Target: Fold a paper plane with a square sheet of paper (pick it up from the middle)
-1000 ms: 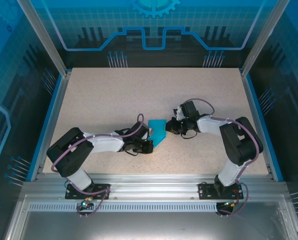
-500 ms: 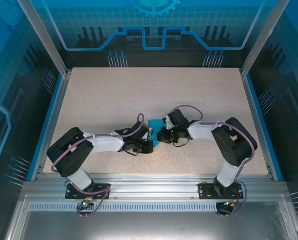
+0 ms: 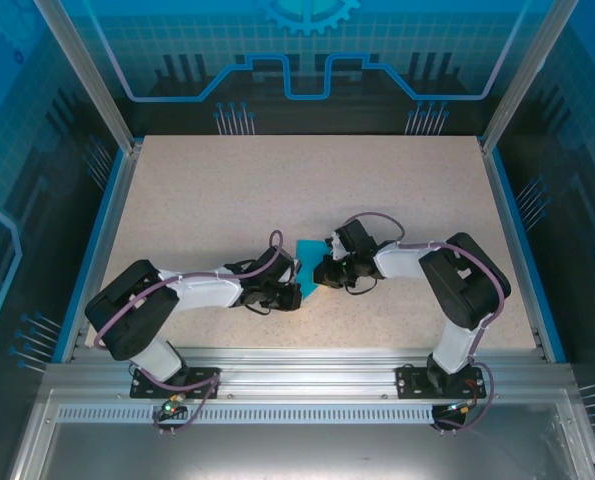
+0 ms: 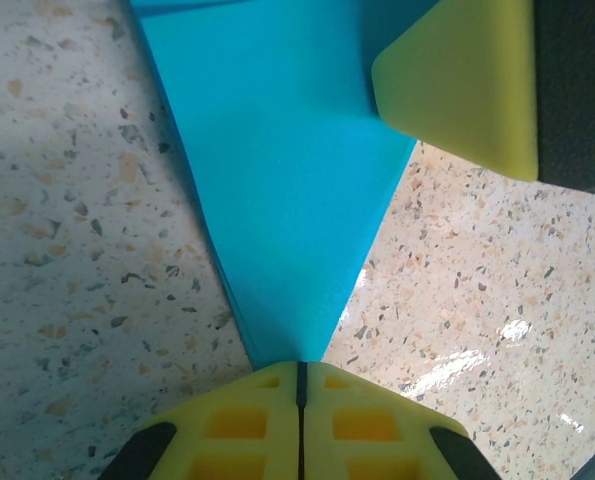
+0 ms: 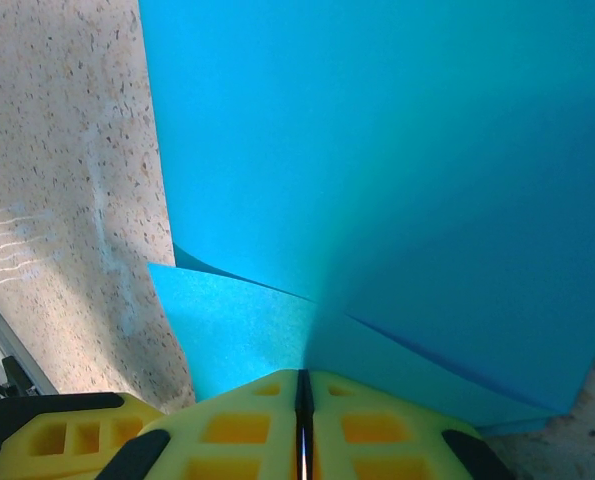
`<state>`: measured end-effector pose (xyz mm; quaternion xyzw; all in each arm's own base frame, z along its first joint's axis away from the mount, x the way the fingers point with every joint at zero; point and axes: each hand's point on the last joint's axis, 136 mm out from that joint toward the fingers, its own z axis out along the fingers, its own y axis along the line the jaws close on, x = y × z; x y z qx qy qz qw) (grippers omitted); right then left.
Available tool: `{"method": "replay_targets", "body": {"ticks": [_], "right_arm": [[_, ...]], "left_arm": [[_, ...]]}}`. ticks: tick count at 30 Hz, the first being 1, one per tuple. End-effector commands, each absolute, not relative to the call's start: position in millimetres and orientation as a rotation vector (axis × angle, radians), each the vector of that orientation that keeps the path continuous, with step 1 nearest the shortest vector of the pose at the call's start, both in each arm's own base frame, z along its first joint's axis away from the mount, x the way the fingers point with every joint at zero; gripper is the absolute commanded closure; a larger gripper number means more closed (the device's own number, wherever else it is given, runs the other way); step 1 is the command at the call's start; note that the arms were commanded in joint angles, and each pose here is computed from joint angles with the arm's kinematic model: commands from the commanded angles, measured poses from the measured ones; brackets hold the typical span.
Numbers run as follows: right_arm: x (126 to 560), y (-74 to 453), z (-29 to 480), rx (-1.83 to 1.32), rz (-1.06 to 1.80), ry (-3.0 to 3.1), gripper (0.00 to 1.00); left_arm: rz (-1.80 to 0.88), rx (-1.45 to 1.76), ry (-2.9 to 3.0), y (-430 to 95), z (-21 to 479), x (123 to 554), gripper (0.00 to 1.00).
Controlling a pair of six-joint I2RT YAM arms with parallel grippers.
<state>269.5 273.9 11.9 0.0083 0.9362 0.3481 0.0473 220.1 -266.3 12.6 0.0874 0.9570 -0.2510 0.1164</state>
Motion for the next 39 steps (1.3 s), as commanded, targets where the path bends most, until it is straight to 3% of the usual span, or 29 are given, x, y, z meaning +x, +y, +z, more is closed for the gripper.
{"method": "replay_targets", "body": {"ticks": [1,8,26,39], "right_arm": [[271,277,27,0.002,1.074,2.834,0.89],[254,294,51,-0.102,1.103,2.807,0.88],[227,300,-8,-0.024,1.01,2.929,0.9],[274,264,11,0.063,0.9,2.863,0.9]], "left_arm": [[-0.558,0.227,2.971,-239,-19,195,0.93],[-0.525,0.205,2.985,-235,-23,194,0.95],[-0.519,0.201,2.991,-233,-26,193,0.95],[-0.456,0.203,3.022,-223,-37,187,0.97]]}}
